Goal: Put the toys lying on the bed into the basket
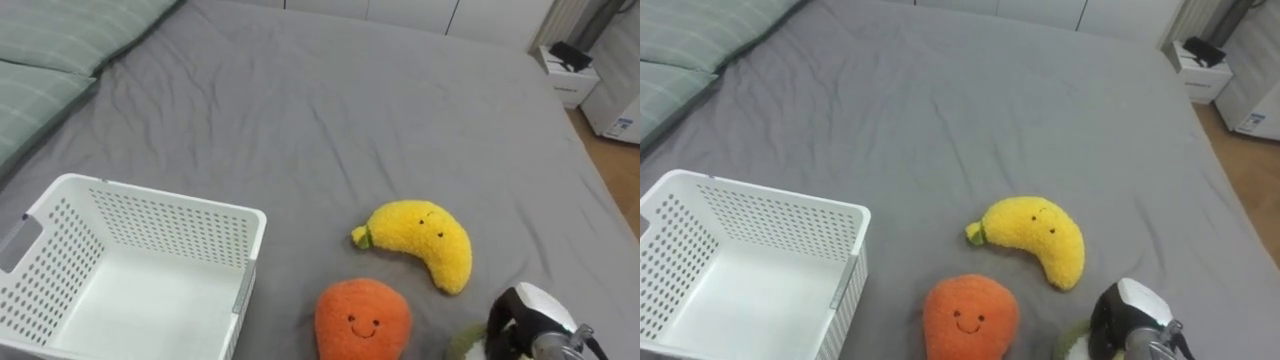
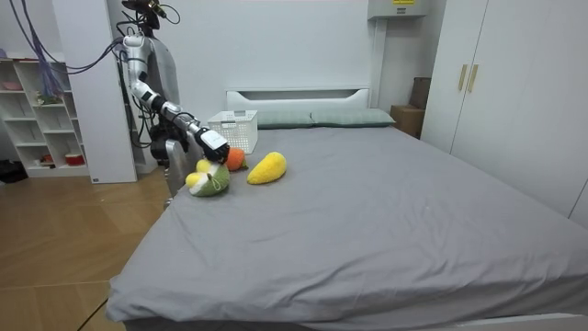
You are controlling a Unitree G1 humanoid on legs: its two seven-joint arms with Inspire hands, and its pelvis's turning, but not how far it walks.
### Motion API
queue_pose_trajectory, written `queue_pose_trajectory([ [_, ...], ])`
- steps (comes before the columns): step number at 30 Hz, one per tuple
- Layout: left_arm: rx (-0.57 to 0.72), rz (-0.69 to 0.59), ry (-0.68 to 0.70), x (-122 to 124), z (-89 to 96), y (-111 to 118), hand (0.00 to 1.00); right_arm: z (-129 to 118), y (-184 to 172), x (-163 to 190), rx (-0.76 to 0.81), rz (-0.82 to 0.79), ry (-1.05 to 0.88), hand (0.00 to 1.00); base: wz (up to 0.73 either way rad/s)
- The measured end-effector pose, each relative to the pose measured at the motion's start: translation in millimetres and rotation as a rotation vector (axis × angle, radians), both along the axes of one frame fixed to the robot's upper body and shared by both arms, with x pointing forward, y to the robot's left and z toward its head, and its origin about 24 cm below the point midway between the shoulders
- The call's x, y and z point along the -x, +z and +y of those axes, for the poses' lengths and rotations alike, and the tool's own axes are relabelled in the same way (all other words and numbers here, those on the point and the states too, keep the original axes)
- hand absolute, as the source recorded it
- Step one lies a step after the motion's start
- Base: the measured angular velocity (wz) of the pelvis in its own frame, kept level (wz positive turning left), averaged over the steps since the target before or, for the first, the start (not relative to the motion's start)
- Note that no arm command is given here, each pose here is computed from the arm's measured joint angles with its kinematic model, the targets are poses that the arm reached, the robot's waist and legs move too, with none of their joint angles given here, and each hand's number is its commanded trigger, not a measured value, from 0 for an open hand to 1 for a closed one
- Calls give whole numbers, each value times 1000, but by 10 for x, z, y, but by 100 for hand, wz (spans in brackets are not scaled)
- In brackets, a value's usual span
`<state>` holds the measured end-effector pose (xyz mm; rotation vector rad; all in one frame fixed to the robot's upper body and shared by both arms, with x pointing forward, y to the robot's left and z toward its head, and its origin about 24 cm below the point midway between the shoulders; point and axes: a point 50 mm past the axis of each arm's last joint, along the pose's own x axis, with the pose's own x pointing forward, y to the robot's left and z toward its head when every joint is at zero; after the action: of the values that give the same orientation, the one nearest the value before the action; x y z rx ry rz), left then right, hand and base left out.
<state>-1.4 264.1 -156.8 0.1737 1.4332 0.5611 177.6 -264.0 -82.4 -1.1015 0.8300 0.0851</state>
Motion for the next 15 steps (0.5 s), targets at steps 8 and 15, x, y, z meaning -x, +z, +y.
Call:
queue_pose_trajectory([
  [8, -1, -31, 7, -62, 11, 8, 0, -16, 44, -30, 47, -91, -13, 100, 1],
  [15, 2, -59, 7, -124, 17, 9, 0, -11, 132, -126, 49, -145, -9, 100, -3],
])
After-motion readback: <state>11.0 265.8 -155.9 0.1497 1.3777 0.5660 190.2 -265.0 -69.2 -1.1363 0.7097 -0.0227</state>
